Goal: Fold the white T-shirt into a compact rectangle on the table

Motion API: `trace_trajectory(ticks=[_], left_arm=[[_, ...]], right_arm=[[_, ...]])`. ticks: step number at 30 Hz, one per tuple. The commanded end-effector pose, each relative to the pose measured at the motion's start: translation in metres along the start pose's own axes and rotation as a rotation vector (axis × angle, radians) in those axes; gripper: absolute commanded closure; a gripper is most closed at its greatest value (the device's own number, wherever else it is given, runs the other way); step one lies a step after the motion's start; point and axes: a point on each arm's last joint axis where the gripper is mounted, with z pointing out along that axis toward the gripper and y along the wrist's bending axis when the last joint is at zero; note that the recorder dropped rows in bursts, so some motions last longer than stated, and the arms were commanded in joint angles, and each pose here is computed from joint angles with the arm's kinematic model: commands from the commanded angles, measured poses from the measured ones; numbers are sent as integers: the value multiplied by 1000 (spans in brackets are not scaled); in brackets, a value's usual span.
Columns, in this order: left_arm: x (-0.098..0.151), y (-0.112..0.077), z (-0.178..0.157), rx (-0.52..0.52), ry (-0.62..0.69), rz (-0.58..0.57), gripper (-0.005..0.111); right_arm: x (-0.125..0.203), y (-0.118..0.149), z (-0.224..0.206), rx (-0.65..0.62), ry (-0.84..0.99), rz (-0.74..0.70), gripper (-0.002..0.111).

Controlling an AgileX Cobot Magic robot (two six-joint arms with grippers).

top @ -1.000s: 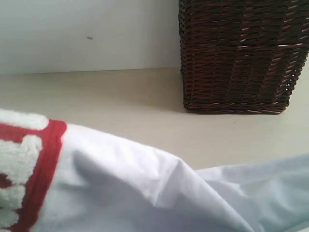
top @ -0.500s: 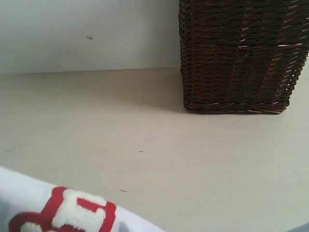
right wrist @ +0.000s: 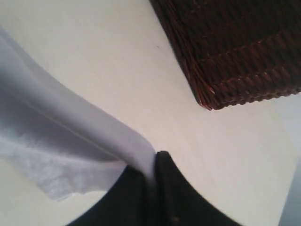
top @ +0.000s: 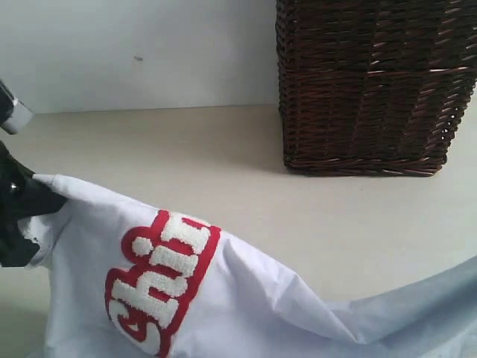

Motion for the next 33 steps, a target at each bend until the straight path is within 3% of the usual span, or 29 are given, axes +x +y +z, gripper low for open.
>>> trace_trajectory(ticks=[1,4,7,13,16,22,30,33], left_arm=[[-2,12,22,-67,-22,-10,107],[-9,19,24,-123,-74,-24,107],[-24,24,7,-162,-146,-11,107],[-61,26,-71,-282,-415,7,107],[-66,17,-110,-300,-495,39,107],[-48,-11,-167,-312,-599,90,107],[-9,-55,-213,-217,-604,171,107],[4,-69,-223,-174,-610,187,107]], right_arm=[[10,-18,28,21,-11,88,108],[15,-33,38,89,-11,197,108],[11,-44,35,120,-31,204,108],[-19,-66,3,209,-178,177,108],[-34,-66,-18,237,-243,113,108],[-59,-35,-56,215,-364,-30,108],[-72,11,-98,267,-404,42,108],[-73,35,-106,218,-382,7,108]])
